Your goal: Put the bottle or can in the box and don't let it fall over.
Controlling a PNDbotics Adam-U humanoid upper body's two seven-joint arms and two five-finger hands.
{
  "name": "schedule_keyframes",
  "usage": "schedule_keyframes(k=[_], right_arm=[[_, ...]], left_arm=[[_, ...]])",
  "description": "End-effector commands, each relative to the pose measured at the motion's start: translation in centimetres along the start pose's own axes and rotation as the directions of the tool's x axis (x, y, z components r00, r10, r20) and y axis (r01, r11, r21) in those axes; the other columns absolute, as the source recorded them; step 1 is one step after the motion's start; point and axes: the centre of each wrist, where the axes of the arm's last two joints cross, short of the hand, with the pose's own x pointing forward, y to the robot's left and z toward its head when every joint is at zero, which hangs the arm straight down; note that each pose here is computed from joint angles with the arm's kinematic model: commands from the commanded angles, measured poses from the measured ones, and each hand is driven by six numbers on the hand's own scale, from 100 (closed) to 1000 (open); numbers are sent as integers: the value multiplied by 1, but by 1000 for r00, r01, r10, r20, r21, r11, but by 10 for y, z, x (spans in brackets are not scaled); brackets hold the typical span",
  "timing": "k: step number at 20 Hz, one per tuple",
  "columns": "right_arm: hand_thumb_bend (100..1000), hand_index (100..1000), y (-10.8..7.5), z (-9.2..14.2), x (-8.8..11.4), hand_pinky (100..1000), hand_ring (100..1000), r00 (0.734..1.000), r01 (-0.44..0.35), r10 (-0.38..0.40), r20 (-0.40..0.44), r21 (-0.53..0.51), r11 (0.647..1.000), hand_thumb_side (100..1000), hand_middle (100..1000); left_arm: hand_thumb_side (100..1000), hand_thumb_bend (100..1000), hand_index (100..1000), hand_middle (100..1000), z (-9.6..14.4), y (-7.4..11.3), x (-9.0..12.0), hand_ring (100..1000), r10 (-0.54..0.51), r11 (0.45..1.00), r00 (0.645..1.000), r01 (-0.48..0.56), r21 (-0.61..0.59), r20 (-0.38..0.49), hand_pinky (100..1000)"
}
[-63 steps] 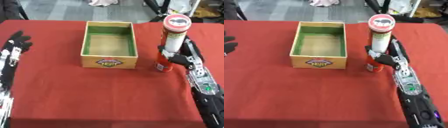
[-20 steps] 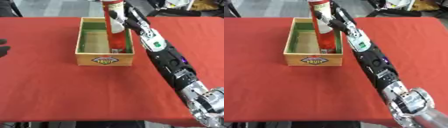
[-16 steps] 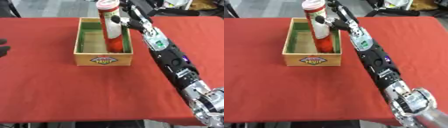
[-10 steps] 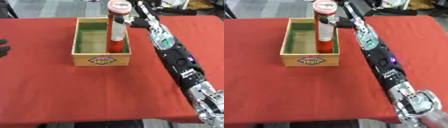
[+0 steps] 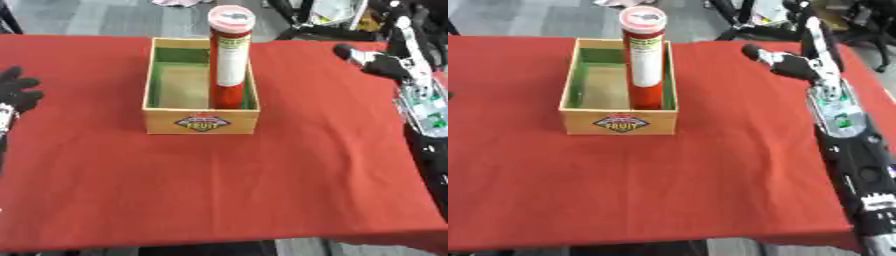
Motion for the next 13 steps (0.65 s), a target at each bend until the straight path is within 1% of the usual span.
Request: schedule_keyframes(k=[1, 4, 8, 13], right_arm=[[778, 1000, -14, 7, 9, 1000, 1000, 1000, -5, 5, 16, -53, 999, 411, 1000], [783, 1000, -12, 34, 0, 1000, 1000, 999, -30, 27, -42, -69, 997, 434, 1000], [791, 1000, -1, 69, -6, 1000, 1000, 994, -54, 45, -98, -94, 994, 426, 1000], [779, 1000, 11, 106, -3, 1000, 1000, 992, -50, 38, -118, -98, 994, 424, 1000]], left_arm=[[940, 263, 980, 812, 1, 11, 4, 821, -42, 999, 999, 42, 28, 12, 900], [937, 271, 981, 812, 3, 13, 3, 822, -49, 998, 999, 48, 41, 12, 901], [949, 274, 981, 812, 3, 13, 2, 822, -50, 998, 999, 49, 33, 17, 901], [960, 285, 979, 812, 4, 12, 1, 822, -50, 999, 999, 50, 19, 18, 901]])
